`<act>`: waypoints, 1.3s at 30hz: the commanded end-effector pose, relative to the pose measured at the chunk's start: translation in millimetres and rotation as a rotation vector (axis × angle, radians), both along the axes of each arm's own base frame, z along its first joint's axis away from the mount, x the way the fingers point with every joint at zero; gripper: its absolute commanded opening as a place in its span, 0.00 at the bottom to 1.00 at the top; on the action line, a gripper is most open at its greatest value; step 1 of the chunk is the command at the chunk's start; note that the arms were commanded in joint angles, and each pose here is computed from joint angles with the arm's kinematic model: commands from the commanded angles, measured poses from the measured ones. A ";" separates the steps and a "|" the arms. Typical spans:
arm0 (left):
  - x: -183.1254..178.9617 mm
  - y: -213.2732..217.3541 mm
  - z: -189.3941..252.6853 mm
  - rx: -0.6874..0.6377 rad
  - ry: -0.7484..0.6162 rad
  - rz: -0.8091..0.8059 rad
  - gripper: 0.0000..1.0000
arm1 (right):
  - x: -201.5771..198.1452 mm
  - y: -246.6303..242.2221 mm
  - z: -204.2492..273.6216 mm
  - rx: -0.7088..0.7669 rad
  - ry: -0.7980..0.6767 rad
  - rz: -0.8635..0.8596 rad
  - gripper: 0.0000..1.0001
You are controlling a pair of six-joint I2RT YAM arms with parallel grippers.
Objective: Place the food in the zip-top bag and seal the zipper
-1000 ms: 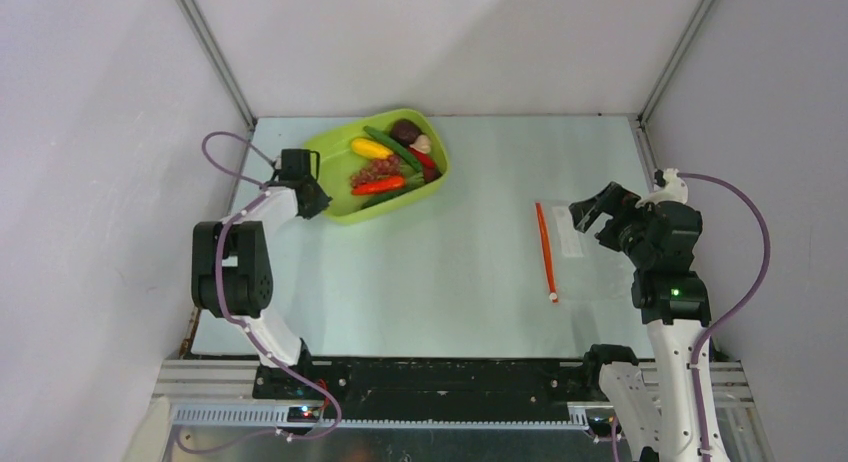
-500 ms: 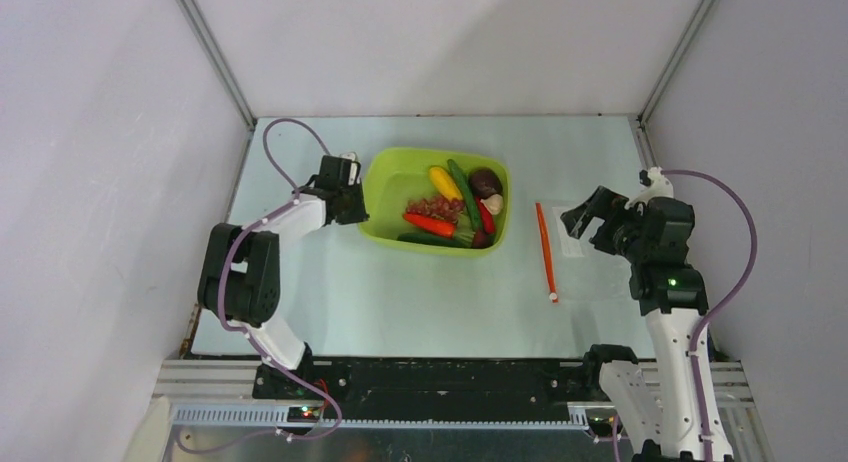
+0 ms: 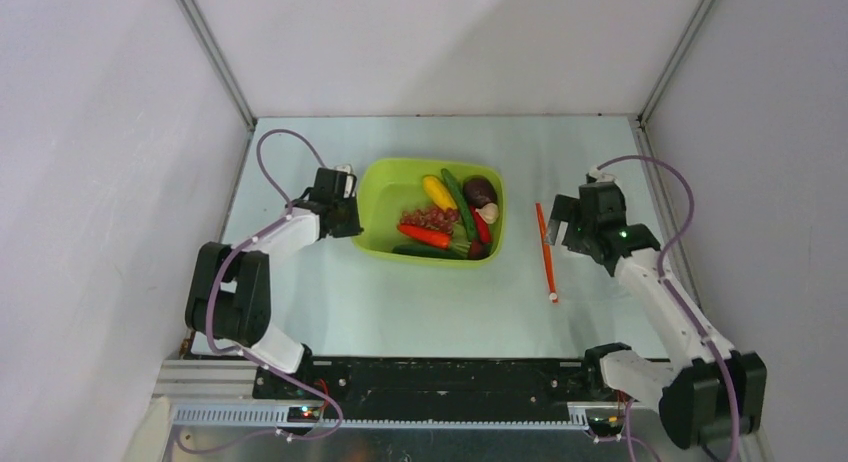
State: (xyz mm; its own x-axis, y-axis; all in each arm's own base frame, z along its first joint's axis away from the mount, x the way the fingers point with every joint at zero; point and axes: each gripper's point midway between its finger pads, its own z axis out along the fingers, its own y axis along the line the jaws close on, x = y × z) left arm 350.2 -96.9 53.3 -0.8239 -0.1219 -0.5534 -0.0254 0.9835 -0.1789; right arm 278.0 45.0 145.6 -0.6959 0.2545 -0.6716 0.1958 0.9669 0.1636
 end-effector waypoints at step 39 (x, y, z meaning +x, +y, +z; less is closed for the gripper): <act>-29.7 -36.2 150.5 -0.317 -0.403 0.061 1.00 | 56.9 -31.8 -79.1 -0.619 0.242 -0.155 0.00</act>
State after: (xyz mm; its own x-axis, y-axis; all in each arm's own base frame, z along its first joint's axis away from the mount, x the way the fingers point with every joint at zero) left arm 318.0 -121.1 184.2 -0.5699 -0.3661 -0.7356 -0.0113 0.8987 -0.4385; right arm 322.3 19.6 35.0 -0.8908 -0.0534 -0.4513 0.1899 0.8585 -0.4764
